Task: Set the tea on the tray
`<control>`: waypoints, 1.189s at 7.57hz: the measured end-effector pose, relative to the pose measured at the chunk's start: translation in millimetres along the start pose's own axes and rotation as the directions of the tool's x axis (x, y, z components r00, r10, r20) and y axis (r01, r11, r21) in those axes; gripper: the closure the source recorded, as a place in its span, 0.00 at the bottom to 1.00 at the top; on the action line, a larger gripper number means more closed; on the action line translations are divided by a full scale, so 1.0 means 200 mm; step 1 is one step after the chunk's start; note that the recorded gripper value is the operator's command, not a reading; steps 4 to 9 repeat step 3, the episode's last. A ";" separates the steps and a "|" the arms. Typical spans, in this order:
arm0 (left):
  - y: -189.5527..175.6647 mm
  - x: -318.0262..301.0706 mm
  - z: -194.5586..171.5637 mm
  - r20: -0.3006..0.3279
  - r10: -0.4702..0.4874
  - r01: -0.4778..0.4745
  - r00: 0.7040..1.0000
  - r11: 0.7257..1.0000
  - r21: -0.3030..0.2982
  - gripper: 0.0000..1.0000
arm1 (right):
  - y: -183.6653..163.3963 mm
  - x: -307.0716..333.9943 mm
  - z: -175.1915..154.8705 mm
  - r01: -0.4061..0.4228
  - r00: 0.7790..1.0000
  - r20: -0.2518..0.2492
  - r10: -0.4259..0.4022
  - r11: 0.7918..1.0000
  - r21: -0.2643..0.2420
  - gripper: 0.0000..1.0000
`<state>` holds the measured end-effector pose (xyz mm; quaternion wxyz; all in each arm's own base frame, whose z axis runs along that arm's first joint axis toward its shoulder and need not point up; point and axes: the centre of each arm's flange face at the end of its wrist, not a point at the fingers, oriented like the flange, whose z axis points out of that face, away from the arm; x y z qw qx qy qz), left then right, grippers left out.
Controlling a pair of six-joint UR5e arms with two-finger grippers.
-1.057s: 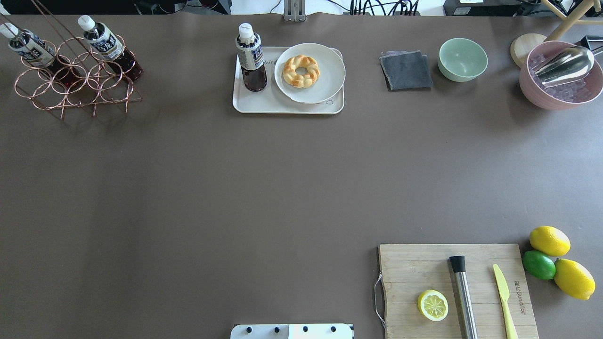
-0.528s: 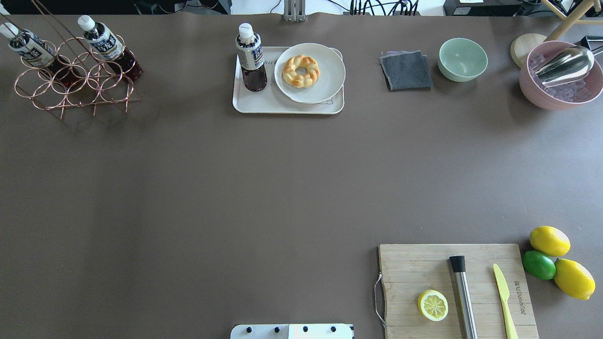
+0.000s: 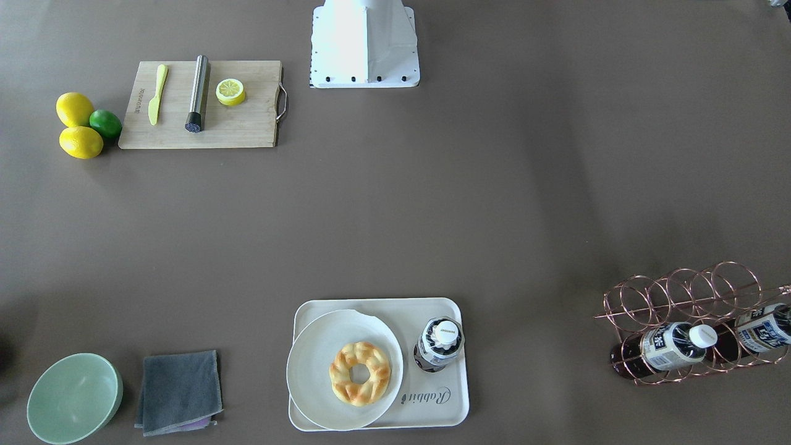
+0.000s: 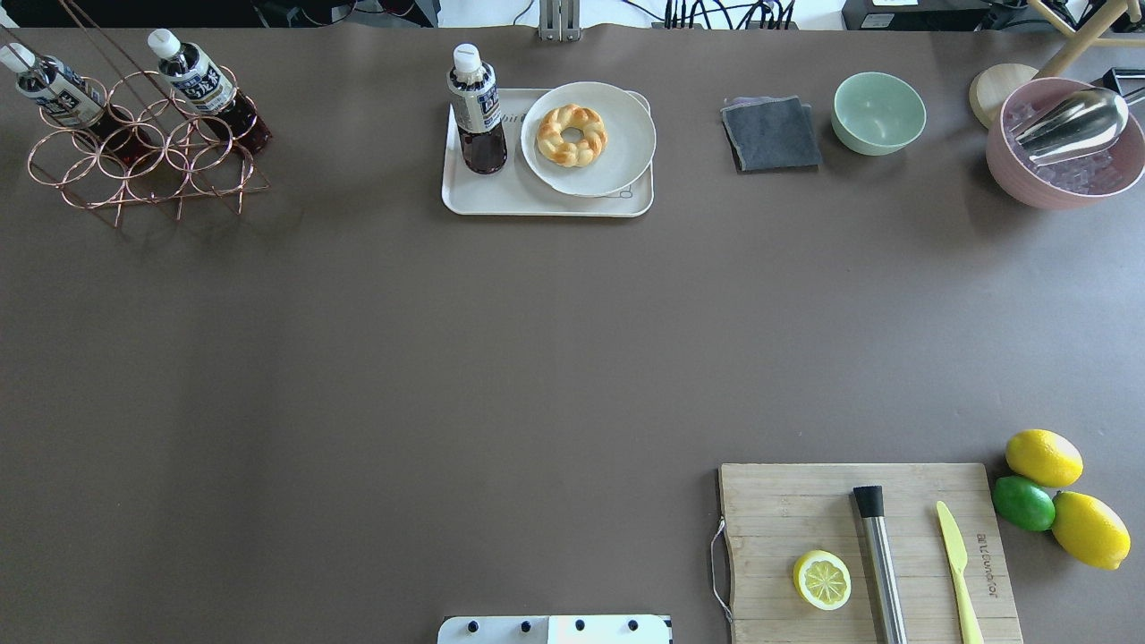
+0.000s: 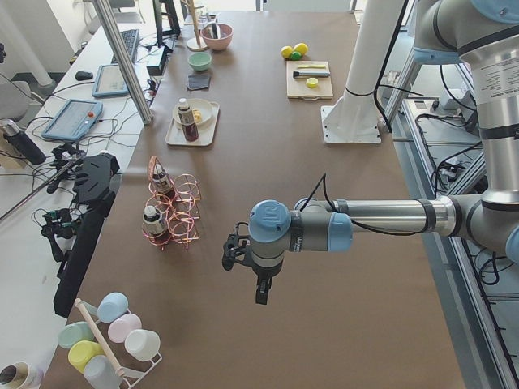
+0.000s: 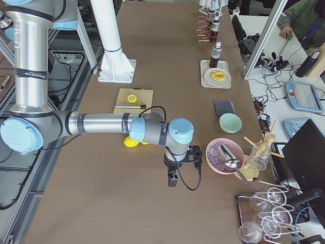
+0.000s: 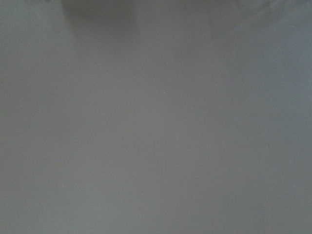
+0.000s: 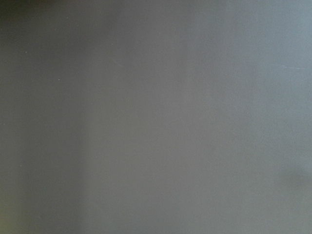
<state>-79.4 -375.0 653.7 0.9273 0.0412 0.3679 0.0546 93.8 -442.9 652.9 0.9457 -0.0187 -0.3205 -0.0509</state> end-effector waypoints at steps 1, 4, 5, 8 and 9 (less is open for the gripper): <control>0.01 0.00 -0.01 0.000 0.004 -0.004 1.000 1.000 0.007 0.01 | 0.00 0.00 0.00 0.000 1.000 0.001 0.000 1.000 0.000 0.00; 0.10 0.00 0.00 0.006 0.044 -0.045 0.999 0.998 0.040 0.01 | 0.00 0.00 0.00 -0.001 1.000 0.002 0.001 1.000 -0.001 0.00; 0.10 0.00 0.00 0.006 0.044 -0.045 0.999 0.998 0.040 0.01 | 0.00 0.00 0.00 -0.001 1.000 0.002 0.001 1.000 -0.001 0.00; 0.10 0.00 0.00 0.006 0.044 -0.045 0.999 0.998 0.040 0.01 | 0.00 0.00 0.00 -0.001 1.000 0.002 0.001 1.000 -0.001 0.00; 0.10 0.00 0.00 0.006 0.044 -0.045 0.999 0.998 0.040 0.01 | 0.00 0.00 0.00 -0.001 1.000 0.002 0.001 1.000 -0.001 0.00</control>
